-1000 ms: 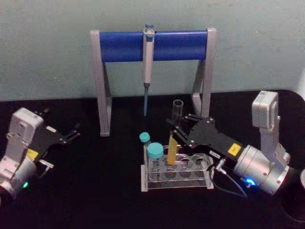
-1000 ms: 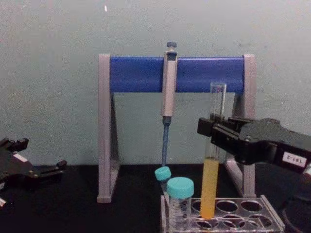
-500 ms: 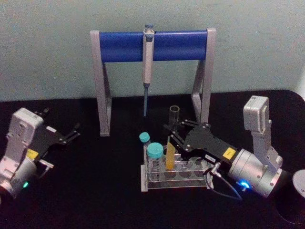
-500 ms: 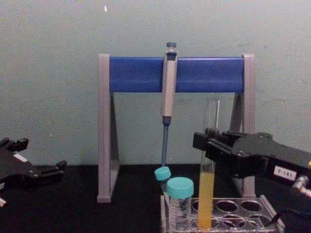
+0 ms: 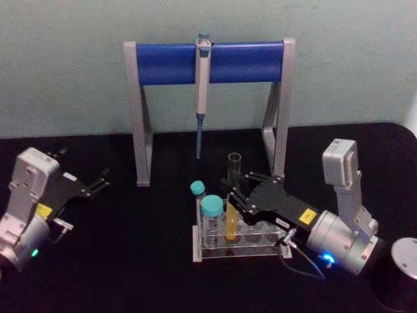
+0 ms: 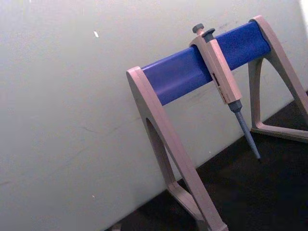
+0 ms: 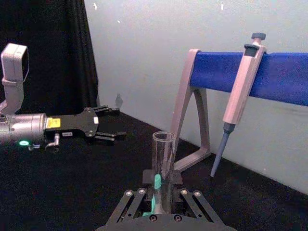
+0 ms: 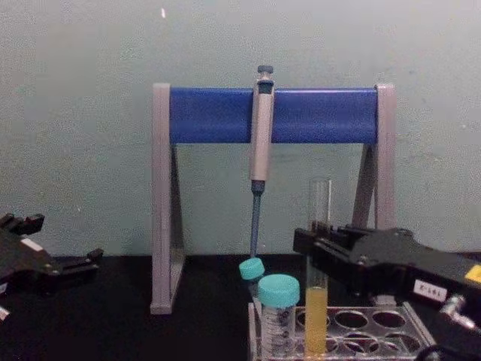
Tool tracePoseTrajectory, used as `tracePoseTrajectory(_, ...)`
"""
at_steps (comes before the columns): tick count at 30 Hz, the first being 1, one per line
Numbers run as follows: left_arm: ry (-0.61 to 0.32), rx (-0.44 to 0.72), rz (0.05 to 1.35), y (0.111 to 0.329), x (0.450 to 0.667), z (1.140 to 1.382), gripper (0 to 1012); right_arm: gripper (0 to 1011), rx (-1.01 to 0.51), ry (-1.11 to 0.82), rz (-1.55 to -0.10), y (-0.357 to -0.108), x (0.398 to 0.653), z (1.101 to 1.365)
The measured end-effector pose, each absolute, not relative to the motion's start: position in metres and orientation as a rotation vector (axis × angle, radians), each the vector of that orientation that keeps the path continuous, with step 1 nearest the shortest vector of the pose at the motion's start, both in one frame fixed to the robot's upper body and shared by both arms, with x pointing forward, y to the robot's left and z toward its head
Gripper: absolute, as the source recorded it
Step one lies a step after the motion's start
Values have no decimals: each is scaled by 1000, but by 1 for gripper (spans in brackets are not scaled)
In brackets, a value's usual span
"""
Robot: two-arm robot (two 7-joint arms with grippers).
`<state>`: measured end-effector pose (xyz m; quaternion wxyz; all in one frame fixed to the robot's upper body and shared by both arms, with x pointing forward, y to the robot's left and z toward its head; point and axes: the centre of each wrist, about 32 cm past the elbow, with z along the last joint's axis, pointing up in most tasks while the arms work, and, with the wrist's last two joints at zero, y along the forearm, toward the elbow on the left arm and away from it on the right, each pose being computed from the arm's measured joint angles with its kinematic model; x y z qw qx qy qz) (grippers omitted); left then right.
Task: Pick up the test tube from the test tube rack, shake it, then place it back into the test tube rack.
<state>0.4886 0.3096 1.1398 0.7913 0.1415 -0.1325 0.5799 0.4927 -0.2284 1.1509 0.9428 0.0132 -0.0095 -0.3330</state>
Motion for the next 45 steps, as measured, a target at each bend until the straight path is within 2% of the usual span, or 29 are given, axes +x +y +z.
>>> tracePoseTrajectory(20, -285, 304, 1248, 310, 489, 1140, 1001, 241, 2, 10, -699, -225, 490, 1139)
tracePoseTrajectory(45, -285, 304, 1248, 310, 489, 1140, 1001, 261, -13, 13, -706, -225, 490, 1137)
